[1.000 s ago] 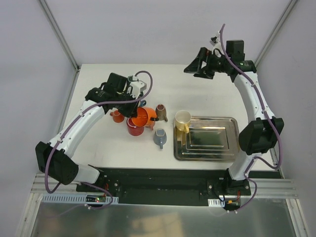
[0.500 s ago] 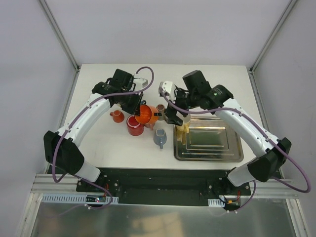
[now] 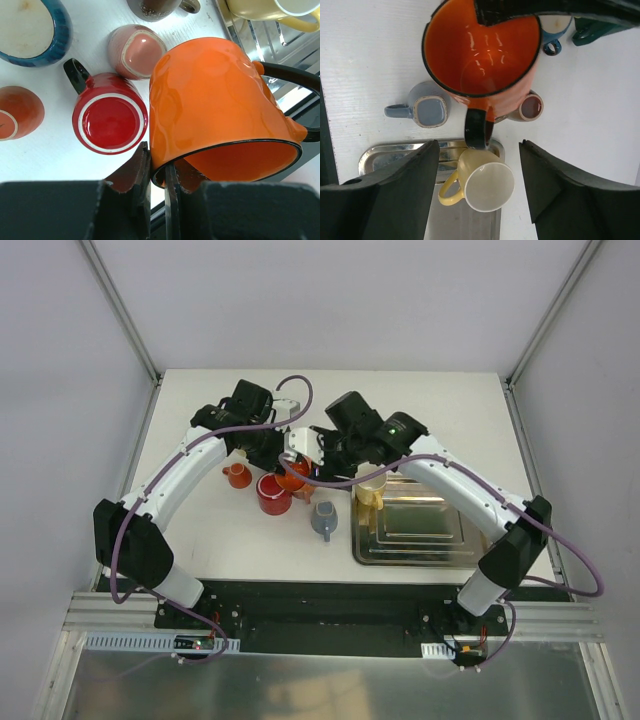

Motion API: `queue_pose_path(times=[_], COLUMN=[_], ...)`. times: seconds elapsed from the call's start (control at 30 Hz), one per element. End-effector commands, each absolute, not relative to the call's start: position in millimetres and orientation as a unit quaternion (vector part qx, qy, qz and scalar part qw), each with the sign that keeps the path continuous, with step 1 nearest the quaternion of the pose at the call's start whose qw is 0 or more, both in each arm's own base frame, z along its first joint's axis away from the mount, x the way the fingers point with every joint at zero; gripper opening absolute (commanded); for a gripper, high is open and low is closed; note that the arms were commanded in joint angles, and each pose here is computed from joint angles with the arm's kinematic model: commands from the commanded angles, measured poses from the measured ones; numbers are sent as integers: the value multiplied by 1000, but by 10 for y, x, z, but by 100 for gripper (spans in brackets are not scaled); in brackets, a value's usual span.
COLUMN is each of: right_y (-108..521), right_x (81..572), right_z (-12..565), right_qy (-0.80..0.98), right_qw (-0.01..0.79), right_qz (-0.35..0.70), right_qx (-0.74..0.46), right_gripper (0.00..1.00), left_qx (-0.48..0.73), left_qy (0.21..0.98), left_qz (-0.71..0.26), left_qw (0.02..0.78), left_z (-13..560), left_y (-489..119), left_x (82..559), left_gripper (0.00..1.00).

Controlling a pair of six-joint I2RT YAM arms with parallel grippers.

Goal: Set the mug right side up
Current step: Turn over the cup at the center of the board.

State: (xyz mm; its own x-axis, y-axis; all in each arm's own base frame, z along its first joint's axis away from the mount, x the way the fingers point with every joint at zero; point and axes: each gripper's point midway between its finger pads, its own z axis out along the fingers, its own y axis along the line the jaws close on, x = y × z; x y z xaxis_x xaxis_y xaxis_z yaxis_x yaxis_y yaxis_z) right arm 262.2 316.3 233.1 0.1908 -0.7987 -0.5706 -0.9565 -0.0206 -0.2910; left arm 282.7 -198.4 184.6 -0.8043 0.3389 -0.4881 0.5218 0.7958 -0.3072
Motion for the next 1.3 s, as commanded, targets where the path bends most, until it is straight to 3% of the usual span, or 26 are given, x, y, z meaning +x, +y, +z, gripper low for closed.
queue_pose_path(times=[0.0, 0.17, 0.47, 0.57, 0.67, 0.77, 0.9, 1.0, 1.2, 1.23, 1.27], right_y=[3255, 3394, 3381, 3395, 3405, 3424, 3448, 3430, 3379, 3344, 3287], right_x=[2549, 2644, 2737, 2786, 2818, 2836, 2873, 2944, 3104, 3115, 3142], right_z=[2275, 2173, 2008, 1958, 1908, 1877, 1842, 1835, 2029, 2057, 2088], right_qy=[588, 586, 578, 586, 592, 595, 599, 605, 645, 648, 654], right_qw=[300, 308, 298, 301, 301, 299, 298, 303, 342, 345, 349], right_qz=[97, 85, 55, 48, 44, 47, 50, 42, 51, 51, 51], right_qx=[-744, -745, -758, -751, -747, -744, -741, -735, -681, -677, -669], right_gripper=[70, 63, 35, 35, 44, 44, 29, 2, 0, 0, 0], left_qx=[224, 226, 227, 229, 230, 228, 229, 227, 208, 193, 175], left_qy=[907, 903, 898, 892, 890, 890, 889, 889, 887, 888, 889], left_qz=[-257, -265, -286, -296, -302, -305, -310, -308, -301, -290, -283], left_qw=[246, 252, 247, 254, 252, 250, 248, 252, 283, 299, 313], left_z=[2147, 2208, 2242, 2300, 2315, 2307, 2312, 2328, 2507, 2578, 2660], left_y=[-2114, -2145, -2202, -2233, -2252, -2259, -2274, -2269, -2212, -2142, -2080], left_x=[2916, 2935, 2878, 2878, 2873, 2875, 2862, 2883, 3104, 3212, 3314], left_gripper=[0, 0, 0, 0, 0, 0, 0, 0, 0, 15, 43])
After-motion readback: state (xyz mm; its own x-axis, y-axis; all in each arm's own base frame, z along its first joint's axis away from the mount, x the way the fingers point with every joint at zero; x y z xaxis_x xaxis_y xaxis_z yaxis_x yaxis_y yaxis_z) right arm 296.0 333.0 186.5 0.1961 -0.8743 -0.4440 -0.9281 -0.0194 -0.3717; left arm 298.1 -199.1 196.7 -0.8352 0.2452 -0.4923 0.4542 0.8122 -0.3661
